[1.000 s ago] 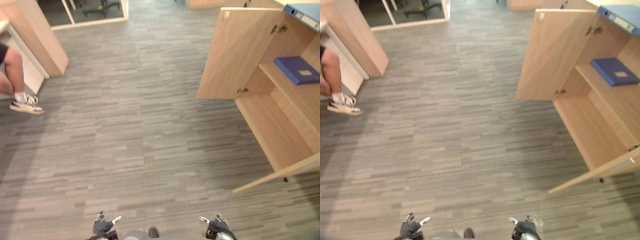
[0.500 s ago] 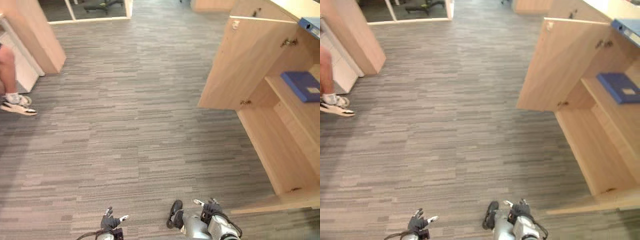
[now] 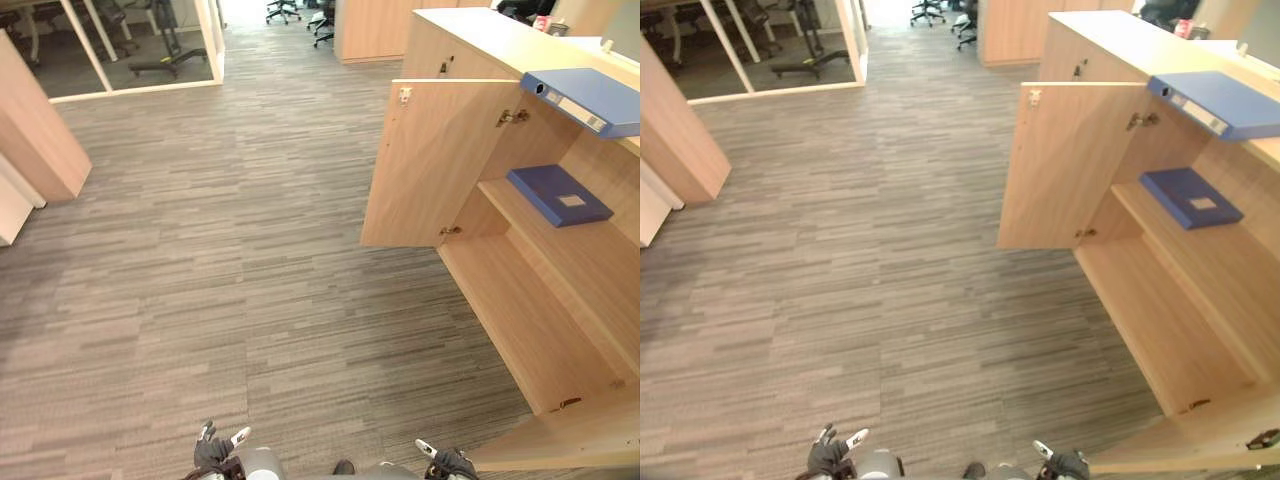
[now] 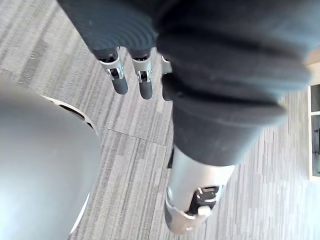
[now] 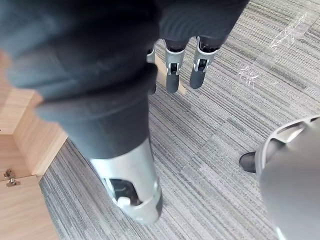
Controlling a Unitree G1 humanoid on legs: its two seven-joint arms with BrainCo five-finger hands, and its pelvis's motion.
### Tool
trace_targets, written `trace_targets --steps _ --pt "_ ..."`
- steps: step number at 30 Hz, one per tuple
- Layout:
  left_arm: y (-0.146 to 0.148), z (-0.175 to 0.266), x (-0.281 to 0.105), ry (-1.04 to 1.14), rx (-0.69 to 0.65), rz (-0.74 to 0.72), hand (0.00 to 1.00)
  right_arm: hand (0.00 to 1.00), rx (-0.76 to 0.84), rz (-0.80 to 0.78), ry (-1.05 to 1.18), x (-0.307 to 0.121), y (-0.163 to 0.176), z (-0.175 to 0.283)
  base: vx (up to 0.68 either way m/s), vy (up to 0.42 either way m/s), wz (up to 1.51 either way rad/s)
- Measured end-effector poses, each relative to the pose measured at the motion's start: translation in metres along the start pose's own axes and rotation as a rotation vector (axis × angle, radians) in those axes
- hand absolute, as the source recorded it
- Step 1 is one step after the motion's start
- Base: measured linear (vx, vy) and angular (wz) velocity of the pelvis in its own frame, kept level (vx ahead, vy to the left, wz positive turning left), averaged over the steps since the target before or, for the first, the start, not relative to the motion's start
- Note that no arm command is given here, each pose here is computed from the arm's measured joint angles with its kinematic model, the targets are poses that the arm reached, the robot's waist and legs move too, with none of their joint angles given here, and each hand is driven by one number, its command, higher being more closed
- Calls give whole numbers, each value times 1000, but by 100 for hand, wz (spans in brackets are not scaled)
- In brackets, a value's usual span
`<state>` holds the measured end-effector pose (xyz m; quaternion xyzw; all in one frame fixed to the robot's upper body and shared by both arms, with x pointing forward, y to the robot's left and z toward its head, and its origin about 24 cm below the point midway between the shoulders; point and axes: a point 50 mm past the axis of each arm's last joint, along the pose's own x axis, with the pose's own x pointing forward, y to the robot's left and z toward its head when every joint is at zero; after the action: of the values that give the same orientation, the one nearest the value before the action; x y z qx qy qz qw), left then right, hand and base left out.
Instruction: Walk over to the cabinet, pick up the folder, carry it to the office cabinet, place the folder inside the office cabinet, then close the office cabinet door
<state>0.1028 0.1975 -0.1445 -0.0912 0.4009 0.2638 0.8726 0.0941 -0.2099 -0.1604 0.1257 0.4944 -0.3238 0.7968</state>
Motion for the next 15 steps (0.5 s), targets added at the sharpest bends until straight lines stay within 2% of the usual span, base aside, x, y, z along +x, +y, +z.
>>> trace_targets --steps 4,9,12,15 --pt "1 0 0 -1 -59 27 0 0 -28 36 -28 0 15 10 251 131 -75" --pt "10 -11 -3 52 -147 113 0 0 -64 52 -14 -3 18 1 376 357 -83" --pt "24 -7 2 46 -123 151 0 0 -36 76 33 -9 29 -16 414 412 -78" --pt "25 -9 3 64 -71 142 0 0 -33 84 43 -10 28 -20 218 293 -76"
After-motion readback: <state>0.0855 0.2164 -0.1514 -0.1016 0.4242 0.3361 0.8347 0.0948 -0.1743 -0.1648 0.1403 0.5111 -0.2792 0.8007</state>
